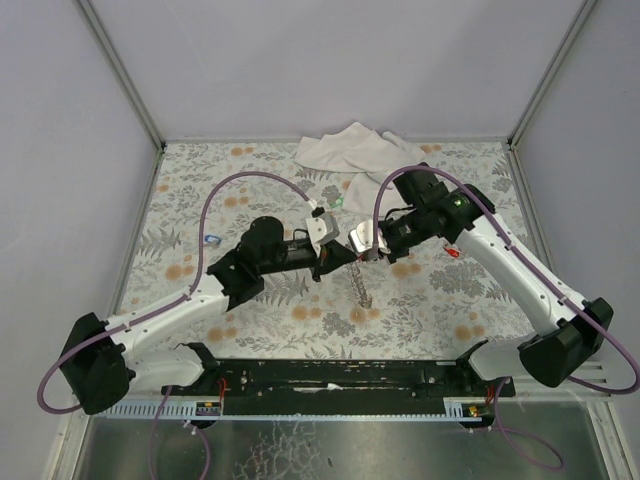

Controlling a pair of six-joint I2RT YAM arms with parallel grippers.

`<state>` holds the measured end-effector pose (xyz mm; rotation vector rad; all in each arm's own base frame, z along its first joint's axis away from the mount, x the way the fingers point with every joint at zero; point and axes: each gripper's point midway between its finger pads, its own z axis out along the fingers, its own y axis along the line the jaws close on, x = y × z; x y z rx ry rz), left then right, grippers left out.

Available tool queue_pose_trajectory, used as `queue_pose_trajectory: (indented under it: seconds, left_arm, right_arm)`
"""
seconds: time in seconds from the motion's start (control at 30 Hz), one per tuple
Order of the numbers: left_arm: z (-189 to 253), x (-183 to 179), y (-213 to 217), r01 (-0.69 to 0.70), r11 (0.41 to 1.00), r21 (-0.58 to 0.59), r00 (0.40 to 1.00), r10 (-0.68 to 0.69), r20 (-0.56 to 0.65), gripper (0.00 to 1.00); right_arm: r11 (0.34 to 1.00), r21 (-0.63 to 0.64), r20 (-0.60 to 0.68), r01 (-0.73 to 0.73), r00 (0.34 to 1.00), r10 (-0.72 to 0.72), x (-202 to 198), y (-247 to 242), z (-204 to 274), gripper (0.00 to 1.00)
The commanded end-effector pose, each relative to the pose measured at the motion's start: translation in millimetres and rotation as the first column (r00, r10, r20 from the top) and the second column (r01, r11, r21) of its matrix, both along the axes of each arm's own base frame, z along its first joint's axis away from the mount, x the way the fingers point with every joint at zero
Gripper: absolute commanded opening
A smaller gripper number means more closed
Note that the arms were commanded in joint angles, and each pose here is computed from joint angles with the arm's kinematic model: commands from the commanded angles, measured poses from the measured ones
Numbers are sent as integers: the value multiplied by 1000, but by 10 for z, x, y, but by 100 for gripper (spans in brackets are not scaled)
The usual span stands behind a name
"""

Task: Remove the keys from the keyring
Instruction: Remove the key from the keyring.

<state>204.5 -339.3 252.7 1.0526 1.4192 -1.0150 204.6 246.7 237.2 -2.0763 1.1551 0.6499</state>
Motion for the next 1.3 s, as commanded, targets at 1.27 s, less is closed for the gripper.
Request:
queue_pose_trajectory:
  seconds: [1.27]
  left_arm:
    - [188, -131, 500, -96, 927, -362, 987, 136, 88, 38]
  right_arm:
    - [991, 126, -100, 36, 995, -23, -151, 196, 184, 0]
